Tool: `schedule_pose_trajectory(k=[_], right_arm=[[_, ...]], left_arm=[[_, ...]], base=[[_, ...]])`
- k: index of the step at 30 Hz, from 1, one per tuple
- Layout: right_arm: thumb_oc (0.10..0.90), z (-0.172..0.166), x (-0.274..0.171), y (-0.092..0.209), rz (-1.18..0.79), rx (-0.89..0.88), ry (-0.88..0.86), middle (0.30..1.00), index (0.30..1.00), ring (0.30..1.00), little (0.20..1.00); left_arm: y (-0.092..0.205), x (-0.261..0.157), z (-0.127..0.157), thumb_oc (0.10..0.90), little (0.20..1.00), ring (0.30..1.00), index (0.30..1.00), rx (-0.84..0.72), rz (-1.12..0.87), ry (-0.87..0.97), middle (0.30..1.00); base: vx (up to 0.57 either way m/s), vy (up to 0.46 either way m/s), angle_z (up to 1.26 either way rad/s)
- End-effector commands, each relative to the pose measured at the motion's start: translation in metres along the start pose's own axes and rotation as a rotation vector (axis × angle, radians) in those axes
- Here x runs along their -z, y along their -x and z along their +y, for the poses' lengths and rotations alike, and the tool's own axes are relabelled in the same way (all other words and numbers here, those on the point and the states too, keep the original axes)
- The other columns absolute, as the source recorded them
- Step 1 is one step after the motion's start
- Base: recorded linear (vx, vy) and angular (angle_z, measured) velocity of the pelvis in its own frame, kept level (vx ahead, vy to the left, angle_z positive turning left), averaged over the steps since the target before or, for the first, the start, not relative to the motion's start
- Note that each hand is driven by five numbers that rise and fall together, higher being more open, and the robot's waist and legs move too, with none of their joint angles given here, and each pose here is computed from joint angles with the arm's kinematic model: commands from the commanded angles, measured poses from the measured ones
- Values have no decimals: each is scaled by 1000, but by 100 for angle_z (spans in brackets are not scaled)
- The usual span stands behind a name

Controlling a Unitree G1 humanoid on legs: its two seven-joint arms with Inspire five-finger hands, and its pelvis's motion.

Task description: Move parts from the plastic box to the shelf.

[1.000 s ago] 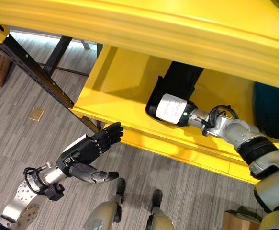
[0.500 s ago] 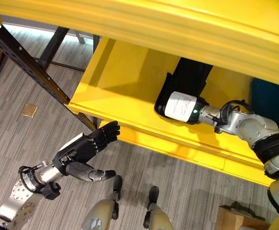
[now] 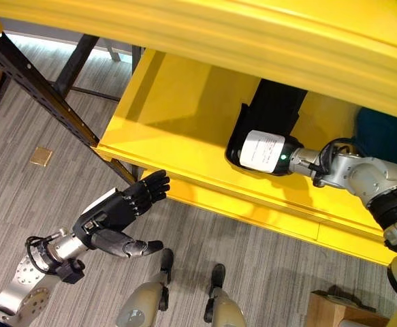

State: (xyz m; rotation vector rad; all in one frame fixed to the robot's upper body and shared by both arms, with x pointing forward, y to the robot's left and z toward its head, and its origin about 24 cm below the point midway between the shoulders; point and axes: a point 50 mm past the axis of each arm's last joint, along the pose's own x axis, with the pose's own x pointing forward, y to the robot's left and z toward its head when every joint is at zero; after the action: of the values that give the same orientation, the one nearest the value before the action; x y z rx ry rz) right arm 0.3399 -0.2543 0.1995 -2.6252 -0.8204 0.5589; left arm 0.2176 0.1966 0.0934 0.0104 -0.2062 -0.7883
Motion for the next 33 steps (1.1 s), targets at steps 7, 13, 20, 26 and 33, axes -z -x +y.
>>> schedule_pose_trajectory(k=[7,13,20,26,33], right_arm=[[900,9,19,30,2,-145,136,1000,1000,1000,1000],[900,12,19,28,16,-184,152,1000,1000,1000,1000],[900,19,19,32,32,-239,165,1000,1000,1000,1000],[900,18,23,33,77,-250,184,1000,1000,1000,1000],[900,14,21,28,140,-223,118,1000,1000,1000,1000]], left_arm=[[-5,-34,-5,900,1000,1000,1000,56,-209,-52,1000],[-5,-33,-6,900,1000,1000,1000,65,-210,-44,1000],[-5,-33,-6,900,1000,1000,1000,69,-208,-39,1000],[-5,-35,-8,900,1000,1000,1000,76,-209,-37,1000],[-5,-33,-9,900,1000,1000,1000,69,-210,-33,1000]], base=[[0,0,0],[0,0,0],[0,0,0],[0,0,0],[-3,7,0]])
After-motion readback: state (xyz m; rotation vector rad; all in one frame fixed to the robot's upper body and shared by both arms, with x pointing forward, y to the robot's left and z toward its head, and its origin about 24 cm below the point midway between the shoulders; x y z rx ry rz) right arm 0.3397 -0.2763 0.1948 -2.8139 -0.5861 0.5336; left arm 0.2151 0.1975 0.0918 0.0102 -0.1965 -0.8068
